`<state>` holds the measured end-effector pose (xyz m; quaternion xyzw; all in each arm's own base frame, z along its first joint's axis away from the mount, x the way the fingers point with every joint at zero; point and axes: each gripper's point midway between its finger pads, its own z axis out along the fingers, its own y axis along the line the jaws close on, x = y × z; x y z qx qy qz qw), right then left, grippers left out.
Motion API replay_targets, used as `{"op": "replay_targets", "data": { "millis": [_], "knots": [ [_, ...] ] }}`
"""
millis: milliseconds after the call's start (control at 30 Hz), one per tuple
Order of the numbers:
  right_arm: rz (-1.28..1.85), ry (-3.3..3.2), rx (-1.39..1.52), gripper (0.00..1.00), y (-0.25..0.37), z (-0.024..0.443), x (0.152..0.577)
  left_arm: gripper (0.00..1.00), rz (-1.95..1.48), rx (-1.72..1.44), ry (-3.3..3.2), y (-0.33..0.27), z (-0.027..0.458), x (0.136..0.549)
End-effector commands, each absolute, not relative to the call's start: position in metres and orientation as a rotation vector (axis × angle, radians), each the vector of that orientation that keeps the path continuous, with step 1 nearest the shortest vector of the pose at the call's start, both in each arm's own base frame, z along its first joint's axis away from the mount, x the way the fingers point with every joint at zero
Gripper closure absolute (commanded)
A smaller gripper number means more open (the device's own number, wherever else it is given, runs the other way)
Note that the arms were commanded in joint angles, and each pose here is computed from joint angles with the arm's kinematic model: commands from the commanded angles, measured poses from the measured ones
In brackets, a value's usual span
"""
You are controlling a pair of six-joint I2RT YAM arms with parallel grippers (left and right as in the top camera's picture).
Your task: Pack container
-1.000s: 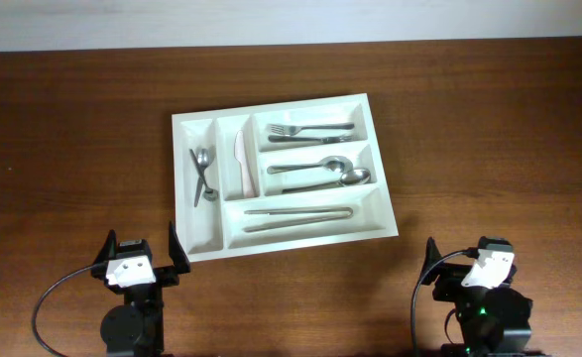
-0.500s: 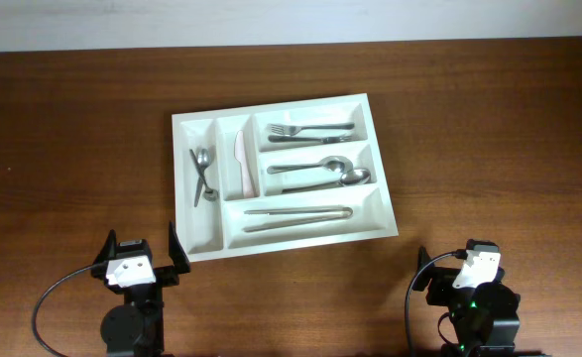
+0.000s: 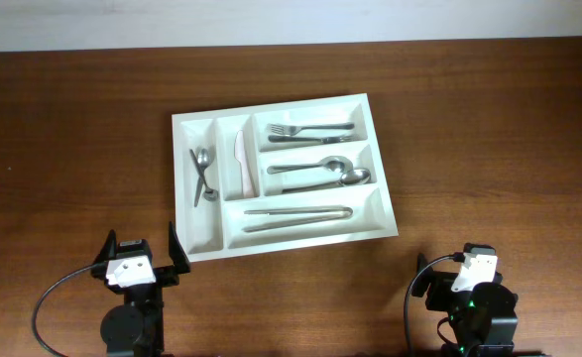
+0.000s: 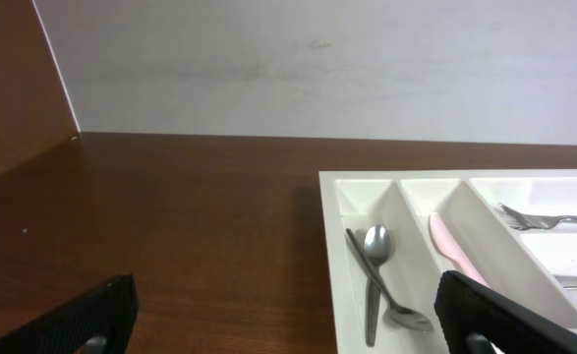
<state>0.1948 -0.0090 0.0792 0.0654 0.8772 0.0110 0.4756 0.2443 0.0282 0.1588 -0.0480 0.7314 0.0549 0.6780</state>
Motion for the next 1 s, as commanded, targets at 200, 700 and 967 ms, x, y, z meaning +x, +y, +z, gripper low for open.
{"op": "replay_targets", "data": {
  "millis": [200, 700, 967],
  "knots": [
    [0.033, 2.149, 0.162, 0.01, -0.0085, 0.0764, 0.1935, 0.01, 0.128, -0.095, 1.641, 0.0279, 0.1582, 0.2442],
    [0.030, 2.148, 0.167, 0.01, -0.0094, 0.0765, 0.1935, 0.01, 0.128, -0.095, 1.641, 0.0279, 0.1582, 0.2442],
    [0.034, 2.149, 0.158, 0.01, -0.0079, 0.0765, 0.1935, 0.01, 0.128, -0.095, 1.641, 0.0279, 0.1582, 0.2442]
  ]
}}
